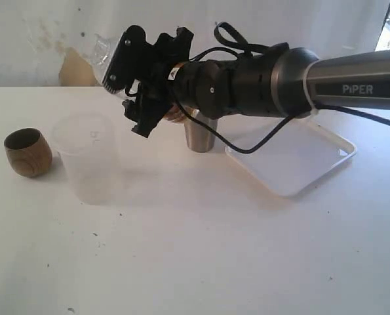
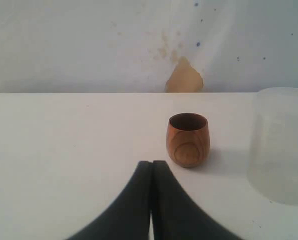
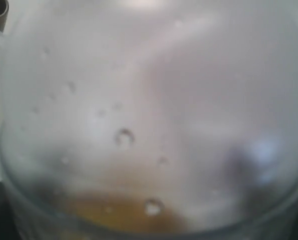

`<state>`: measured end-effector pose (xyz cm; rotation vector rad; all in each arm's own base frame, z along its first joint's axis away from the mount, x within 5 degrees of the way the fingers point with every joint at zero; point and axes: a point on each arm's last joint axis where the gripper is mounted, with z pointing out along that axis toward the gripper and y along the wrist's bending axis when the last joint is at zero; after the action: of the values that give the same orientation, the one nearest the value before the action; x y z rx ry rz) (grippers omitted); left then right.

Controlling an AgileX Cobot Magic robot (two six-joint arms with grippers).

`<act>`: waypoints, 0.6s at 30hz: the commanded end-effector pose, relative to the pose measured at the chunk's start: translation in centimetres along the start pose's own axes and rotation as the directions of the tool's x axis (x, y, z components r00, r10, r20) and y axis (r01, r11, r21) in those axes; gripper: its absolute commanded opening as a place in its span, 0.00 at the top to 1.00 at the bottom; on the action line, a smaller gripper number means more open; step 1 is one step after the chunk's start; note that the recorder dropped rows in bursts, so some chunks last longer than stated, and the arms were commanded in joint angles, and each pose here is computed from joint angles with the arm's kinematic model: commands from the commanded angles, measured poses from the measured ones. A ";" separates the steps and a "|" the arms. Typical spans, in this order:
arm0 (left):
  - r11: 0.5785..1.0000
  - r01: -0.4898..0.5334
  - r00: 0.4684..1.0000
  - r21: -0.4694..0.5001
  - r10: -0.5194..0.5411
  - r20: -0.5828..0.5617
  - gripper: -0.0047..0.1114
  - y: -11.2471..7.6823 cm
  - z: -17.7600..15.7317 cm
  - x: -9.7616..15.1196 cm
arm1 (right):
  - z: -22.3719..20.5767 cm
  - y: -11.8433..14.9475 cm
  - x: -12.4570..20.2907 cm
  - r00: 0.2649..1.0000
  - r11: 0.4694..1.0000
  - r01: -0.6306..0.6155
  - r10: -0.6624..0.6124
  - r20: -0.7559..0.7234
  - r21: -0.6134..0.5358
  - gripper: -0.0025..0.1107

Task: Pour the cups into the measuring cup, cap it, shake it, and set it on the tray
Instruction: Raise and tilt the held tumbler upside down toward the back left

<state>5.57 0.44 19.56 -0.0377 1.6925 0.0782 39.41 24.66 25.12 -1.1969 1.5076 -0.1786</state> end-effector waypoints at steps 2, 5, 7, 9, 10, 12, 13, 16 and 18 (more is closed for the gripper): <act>1.000 0.000 1.000 -0.001 0.000 0.006 0.96 0.0 0.0 0.1 | -0.5 -1.5 -1.0 0.981 0.979 0.191 -0.193 0.029 0.077 0.98; 1.000 0.000 1.000 -0.001 0.000 0.006 0.96 0.0 0.0 0.1 | -0.5 -1.8 -1.1 0.971 0.967 0.233 -0.237 0.031 0.104 0.98; 1.000 0.000 1.000 -0.001 0.000 0.006 0.96 0.0 0.0 0.1 | -0.6 -2.0 -1.1 0.976 0.968 0.210 -0.216 0.033 0.137 0.98; 1.000 0.000 1.000 -0.001 0.000 0.006 0.96 0.0 0.0 0.1 | -0.6 -2.5 -1.0 0.985 0.970 0.161 -0.168 0.022 0.182 0.98; 1.000 0.000 1.000 -0.001 0.000 0.006 0.96 0.0 0.0 0.1 | -0.7 -2.7 -0.9 0.990 0.970 0.134 -0.140 0.013 0.204 0.98; 1.000 0.000 1.000 -0.001 0.000 0.006 0.96 0.0 0.0 0.1 | -0.8 -3.2 -0.6 0.993 0.961 0.120 -0.118 -0.022 0.250 0.98; 1.000 0.000 1.000 -0.001 0.000 0.006 0.96 0.0 0.0 0.1 | -0.8 -3.4 -0.5 0.990 0.953 0.139 -0.133 -0.043 0.268 0.98; 1.000 0.000 1.000 -0.001 0.000 0.006 0.96 0.0 0.0 0.1 | -0.9 -3.7 -0.3 0.980 0.936 0.198 -0.180 -0.090 0.290 0.98; 1.000 0.000 1.000 -0.001 0.000 0.006 0.96 0.0 0.0 0.1 | -0.9 -3.8 -0.3 0.977 0.932 0.212 -0.190 -0.102 0.294 0.98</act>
<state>5.57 0.44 19.56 -0.0377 1.6925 0.0782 40.39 23.46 26.29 -1.1638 1.4030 -0.4676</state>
